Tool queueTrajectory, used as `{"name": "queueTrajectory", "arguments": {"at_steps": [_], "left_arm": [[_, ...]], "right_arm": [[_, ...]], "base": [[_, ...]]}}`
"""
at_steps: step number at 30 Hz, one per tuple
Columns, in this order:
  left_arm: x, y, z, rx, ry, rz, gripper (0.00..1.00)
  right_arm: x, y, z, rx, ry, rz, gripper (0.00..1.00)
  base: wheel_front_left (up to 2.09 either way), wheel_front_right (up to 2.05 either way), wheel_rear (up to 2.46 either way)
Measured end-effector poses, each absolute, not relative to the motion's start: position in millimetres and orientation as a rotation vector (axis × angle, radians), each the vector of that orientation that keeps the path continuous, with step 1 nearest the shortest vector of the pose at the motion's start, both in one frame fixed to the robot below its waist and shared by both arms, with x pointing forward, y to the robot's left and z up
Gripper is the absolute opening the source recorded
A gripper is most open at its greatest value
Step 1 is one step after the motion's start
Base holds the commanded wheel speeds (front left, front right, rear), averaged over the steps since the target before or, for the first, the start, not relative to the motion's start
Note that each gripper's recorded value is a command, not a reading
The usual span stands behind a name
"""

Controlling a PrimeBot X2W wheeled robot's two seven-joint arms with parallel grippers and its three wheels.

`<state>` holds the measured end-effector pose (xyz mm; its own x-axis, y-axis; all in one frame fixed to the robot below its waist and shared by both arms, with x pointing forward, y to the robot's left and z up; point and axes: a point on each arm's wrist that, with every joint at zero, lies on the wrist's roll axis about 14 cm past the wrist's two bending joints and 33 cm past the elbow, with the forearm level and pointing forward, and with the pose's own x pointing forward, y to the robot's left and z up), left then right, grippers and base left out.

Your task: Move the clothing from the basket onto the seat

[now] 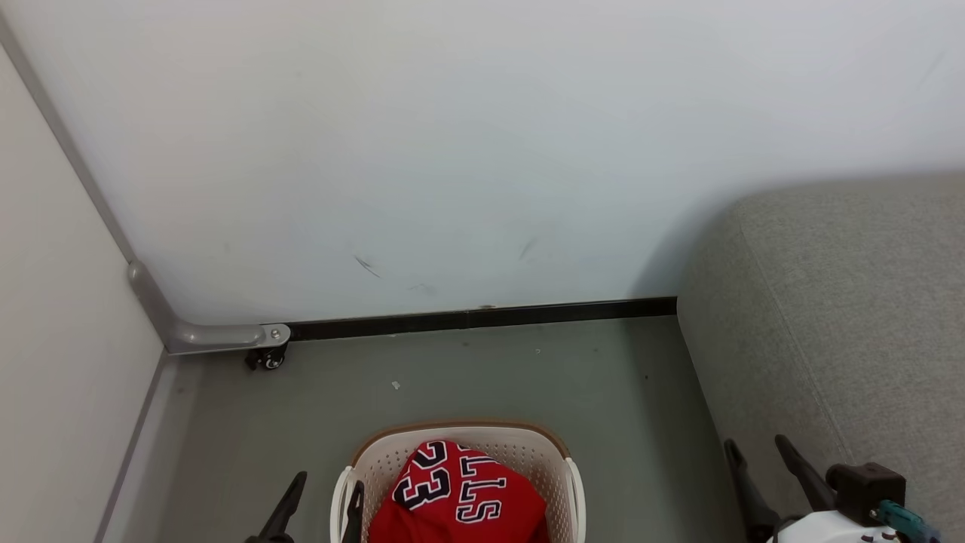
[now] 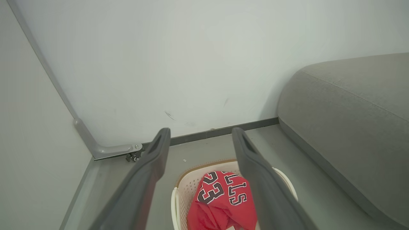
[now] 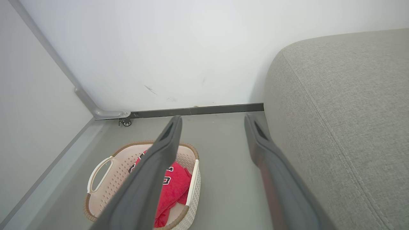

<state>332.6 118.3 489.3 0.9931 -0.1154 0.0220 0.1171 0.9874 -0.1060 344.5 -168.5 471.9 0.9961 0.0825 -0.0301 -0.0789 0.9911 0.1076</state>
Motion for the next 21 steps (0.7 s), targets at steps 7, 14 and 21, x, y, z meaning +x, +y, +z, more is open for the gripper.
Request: {"name": "queueTrajectory", "arguments": {"at_steps": [7, 14, 21], "left_arm": [[332, 105, 480, -0.1, 0.014, -0.171, 1.0], [331, 90, 466, -0.101, 0.064, -0.222, 1.0], [329, 74, 444, -0.104, 0.14, -0.278, 1.0]], "right_arm": [[335, -180, 459, 0.12, 0.072, 0.039, 1.0], [318, -198, 440, 0.116, 0.129, -0.02, 1.0], [306, -201, 426, 0.111, 0.179, -0.036, 1.0]], "base": [[0.0, 0.0, 0.0], [0.0, 0.0, 0.0], [0.0, 0.0, 0.0]]}}
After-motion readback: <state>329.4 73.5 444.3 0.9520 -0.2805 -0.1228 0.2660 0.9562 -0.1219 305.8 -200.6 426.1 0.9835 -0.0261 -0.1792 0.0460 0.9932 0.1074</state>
